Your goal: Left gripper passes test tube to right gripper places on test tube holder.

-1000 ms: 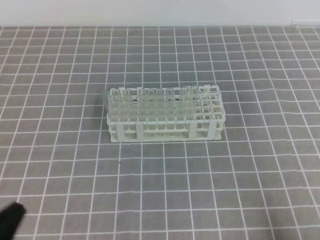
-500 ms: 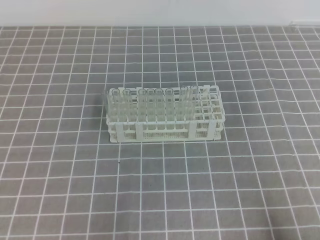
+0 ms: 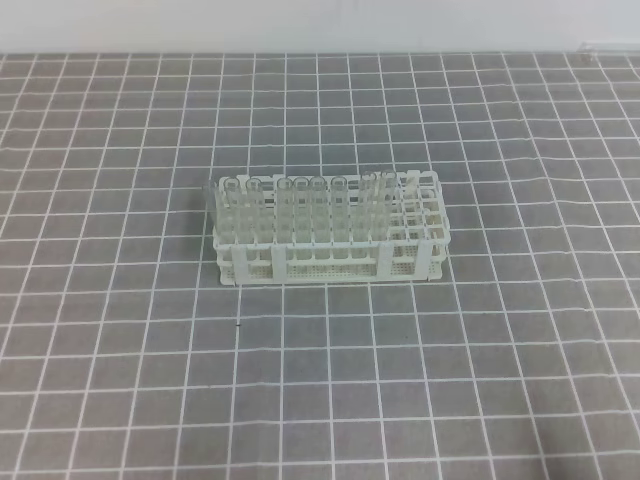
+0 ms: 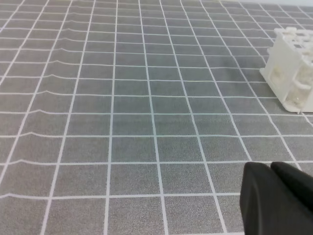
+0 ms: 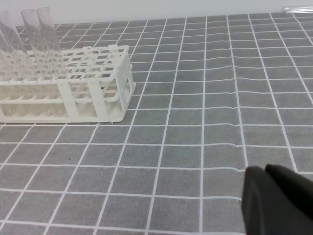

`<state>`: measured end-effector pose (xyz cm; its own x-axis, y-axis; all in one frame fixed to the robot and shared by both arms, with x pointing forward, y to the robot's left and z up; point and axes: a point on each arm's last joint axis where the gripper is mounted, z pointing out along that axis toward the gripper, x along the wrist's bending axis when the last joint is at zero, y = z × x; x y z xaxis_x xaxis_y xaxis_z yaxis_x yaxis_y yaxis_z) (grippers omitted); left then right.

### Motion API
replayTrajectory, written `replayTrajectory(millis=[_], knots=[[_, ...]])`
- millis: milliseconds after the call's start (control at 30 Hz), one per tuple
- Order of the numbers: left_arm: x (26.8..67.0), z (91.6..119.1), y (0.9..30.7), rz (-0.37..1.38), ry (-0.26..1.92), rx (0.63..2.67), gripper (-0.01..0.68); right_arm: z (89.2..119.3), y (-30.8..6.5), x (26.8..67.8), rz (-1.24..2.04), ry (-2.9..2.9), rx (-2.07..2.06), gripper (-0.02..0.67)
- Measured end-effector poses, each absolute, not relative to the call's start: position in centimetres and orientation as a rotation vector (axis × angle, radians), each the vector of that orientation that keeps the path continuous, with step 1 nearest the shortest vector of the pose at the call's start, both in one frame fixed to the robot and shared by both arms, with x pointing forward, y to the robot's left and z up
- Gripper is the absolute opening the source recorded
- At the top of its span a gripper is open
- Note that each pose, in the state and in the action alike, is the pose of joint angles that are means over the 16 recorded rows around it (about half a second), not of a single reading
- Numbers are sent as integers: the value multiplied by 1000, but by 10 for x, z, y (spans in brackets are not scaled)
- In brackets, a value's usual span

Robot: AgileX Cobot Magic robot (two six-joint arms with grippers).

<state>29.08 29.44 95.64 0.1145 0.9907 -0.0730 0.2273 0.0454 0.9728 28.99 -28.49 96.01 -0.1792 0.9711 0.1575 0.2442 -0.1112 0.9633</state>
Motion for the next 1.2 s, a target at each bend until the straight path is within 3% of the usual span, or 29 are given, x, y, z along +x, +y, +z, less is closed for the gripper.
replayTrajectory(millis=[1200], knots=[[291,956,294,956,1309,1384,0,960,-285,290,1341,1469,1391,-1]])
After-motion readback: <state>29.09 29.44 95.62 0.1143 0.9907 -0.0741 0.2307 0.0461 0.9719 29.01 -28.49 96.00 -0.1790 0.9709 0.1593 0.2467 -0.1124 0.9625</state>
